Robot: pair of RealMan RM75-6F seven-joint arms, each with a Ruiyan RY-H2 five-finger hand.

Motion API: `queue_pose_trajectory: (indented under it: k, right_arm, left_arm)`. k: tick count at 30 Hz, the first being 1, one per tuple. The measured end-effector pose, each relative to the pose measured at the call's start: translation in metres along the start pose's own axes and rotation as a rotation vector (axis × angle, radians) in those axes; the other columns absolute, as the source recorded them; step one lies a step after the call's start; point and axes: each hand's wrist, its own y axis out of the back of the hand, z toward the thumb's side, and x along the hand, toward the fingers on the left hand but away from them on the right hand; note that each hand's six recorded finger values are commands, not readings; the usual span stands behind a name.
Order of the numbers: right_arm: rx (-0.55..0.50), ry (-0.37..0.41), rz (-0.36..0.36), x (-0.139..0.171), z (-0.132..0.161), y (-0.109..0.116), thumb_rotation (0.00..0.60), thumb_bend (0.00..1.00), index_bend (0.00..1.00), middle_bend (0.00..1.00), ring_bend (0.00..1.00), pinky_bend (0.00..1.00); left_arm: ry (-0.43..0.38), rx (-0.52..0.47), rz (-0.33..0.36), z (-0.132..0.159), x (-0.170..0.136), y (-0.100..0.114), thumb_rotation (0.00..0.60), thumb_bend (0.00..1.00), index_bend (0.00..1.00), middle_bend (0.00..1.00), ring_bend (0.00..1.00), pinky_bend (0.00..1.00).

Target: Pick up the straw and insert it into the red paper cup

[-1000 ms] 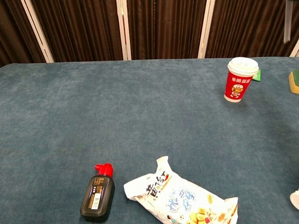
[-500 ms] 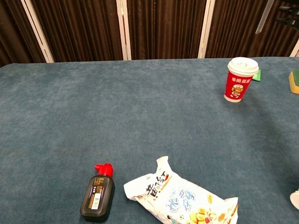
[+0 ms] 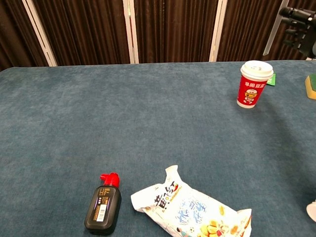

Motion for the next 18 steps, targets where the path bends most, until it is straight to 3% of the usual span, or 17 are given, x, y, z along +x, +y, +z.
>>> queue_pose_trajectory:
  k: [18]
  right_arm:
    - [0.002, -0.062, 0.013, -0.001, -0.023, -0.003, 0.600, 0.46, 0.62, 0.20, 0.00, 0.00]
  left_arm:
    - [0.009, 0.006, -0.009, -0.001, 0.001, -0.002, 0.600, 0.18, 0.02, 0.00, 0.00, 0.00]
